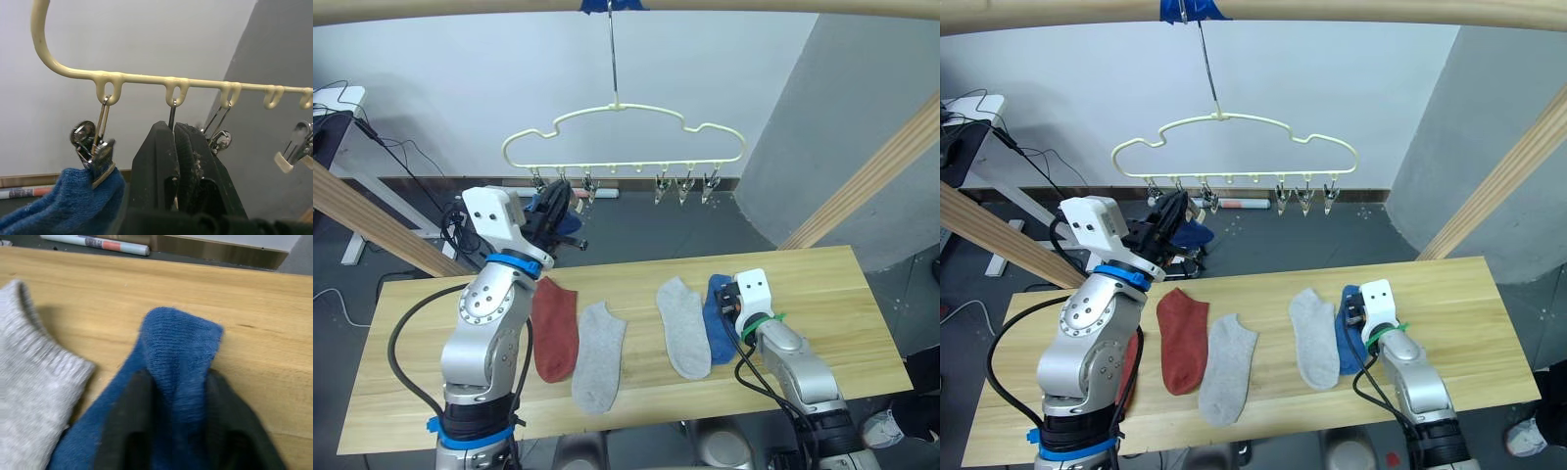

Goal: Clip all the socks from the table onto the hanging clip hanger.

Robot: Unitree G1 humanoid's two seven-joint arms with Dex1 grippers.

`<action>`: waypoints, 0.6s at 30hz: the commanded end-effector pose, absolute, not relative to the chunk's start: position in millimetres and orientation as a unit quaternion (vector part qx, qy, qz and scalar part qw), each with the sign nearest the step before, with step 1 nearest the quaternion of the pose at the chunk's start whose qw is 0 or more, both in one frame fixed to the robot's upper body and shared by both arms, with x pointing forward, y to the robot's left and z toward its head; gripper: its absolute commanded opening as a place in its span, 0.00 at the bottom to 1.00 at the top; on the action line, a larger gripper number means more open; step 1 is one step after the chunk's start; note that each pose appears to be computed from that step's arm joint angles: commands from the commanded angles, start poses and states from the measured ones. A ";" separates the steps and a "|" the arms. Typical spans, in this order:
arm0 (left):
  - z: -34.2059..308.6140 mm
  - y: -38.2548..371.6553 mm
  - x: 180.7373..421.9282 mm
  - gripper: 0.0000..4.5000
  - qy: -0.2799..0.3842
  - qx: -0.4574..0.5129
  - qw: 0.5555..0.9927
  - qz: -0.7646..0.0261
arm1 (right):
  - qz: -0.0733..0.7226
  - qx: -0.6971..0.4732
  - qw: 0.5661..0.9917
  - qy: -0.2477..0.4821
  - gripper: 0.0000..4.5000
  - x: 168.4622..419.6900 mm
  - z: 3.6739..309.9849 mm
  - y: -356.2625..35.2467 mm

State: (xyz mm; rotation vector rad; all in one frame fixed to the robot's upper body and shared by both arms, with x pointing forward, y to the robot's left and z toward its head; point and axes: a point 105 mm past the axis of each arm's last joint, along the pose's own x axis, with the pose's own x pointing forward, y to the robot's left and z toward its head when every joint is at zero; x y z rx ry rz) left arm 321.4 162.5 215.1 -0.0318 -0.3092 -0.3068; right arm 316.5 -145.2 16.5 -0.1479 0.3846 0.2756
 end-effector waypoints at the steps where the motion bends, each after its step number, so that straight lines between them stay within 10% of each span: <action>1: 229.7 162.6 313.4 0.00 -0.163 -0.029 0.970 -0.178 | 0.163 -0.104 0.965 0.176 0.01 310.1 25.7 -145.7; 18: 249.1 156.9 296.6 0.00 -0.063 -0.110 0.946 -0.299 | 0.538 -0.248 0.804 -0.047 0.01 289.3 157.5 -25.7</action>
